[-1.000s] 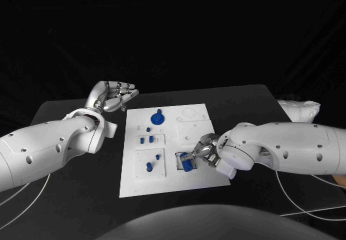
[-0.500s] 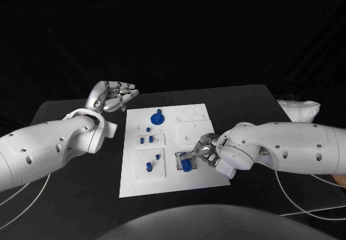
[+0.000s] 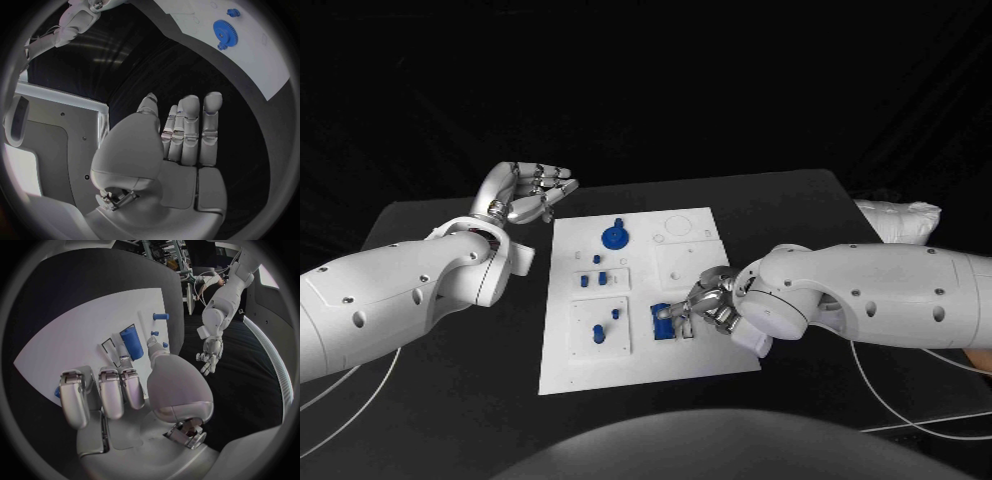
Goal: Assemble the parts on the task board
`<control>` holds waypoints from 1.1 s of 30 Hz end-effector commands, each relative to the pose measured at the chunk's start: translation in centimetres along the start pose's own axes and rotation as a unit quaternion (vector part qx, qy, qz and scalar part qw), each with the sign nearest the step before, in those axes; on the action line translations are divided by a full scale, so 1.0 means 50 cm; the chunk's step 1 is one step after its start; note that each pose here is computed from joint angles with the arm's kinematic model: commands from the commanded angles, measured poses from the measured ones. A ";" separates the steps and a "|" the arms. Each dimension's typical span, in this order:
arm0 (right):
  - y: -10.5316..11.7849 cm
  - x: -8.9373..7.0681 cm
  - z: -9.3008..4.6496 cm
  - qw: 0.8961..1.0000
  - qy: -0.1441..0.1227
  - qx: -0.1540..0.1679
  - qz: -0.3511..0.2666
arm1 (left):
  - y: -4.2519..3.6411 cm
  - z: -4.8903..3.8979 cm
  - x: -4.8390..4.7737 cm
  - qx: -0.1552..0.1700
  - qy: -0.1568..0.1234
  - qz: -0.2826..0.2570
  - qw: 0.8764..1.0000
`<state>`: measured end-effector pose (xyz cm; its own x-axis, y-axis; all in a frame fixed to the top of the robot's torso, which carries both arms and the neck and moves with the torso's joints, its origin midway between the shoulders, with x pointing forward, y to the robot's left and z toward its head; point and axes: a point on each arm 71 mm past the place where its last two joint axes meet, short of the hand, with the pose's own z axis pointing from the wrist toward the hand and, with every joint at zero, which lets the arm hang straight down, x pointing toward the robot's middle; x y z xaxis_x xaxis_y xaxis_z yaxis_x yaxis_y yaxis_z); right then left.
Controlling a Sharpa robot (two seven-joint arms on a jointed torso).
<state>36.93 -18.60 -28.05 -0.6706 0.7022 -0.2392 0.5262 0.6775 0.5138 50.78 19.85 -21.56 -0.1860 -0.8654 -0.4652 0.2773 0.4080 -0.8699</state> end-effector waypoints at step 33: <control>-0.067 -0.132 -0.150 0.978 -0.168 -0.046 -0.115 | -0.005 0.005 0.011 0.003 0.011 -0.003 1.000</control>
<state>35.91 -26.99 -21.97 -0.5055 0.6824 -0.5280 0.3813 0.7256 0.5727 50.89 19.51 -21.63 -0.1942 -0.8639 -0.4647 0.2762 0.4065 -0.8709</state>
